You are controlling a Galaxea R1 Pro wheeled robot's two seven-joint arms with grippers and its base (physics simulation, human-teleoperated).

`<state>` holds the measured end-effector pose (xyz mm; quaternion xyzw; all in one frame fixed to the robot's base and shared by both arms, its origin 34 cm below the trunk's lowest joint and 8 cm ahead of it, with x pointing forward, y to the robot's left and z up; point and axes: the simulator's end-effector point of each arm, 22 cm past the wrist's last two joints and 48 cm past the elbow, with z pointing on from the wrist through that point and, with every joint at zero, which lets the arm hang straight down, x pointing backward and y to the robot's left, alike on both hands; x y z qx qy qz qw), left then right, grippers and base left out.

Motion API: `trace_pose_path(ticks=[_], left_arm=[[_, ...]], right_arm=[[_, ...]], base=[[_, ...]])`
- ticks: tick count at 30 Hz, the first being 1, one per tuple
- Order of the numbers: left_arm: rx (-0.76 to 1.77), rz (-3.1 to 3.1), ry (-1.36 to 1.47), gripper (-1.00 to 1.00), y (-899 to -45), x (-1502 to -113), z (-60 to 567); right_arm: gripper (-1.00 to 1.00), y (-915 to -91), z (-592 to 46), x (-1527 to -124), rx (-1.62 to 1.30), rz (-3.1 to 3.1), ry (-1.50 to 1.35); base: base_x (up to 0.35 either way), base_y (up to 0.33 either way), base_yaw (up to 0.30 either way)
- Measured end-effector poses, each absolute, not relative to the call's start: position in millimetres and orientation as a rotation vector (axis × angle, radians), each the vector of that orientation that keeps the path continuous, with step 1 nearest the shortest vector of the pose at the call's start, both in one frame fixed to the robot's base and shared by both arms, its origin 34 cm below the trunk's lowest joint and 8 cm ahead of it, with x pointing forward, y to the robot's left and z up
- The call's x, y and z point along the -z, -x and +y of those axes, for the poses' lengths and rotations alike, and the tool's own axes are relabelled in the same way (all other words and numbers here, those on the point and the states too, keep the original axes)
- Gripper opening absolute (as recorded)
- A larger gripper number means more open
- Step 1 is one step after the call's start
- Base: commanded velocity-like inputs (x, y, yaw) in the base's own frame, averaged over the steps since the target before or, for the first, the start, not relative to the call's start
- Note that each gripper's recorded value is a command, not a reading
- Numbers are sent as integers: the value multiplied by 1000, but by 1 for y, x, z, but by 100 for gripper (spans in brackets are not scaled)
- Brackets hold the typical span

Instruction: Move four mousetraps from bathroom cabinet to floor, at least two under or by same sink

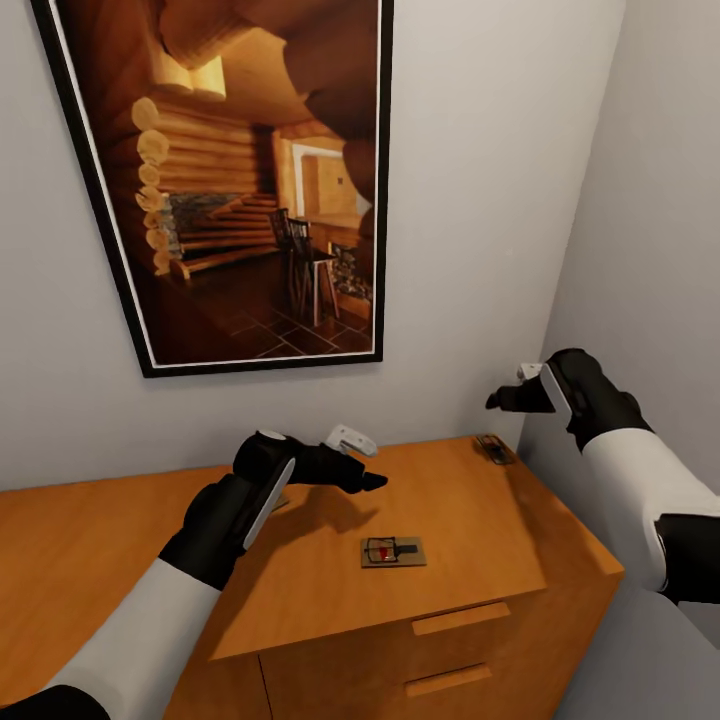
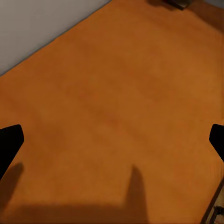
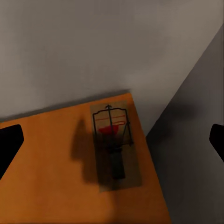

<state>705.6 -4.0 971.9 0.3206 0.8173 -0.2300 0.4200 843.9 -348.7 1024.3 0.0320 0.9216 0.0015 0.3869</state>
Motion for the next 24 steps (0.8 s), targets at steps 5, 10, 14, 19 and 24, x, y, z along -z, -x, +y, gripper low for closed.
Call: trace_pose_path(ticks=[5,10,14,19,24], left_arm=[[579,2042,-805,100,-706,-973,-5],[579,2023,-807,100,-707,-976,-6],[579,2009,-807,100,-709,-978,-6],[581,2001,-807,100,-709,-980,-7],[583,1998,-806,100,-709,-981,-7]], right_arm=[[100,-844,-349,-1013,-6,2361,-84],[100,-841,-351,-997,-7,2389,-89],[100,-840,-351,-981,-8,2412,-93],[100,-839,-352,-965,-10,2424,-94],[100,-838,-352,-960,-13,2428,-93]], base=[[0,0,0],[0,0,0],[0,0,0],[0,0,0],[0,0,0]])
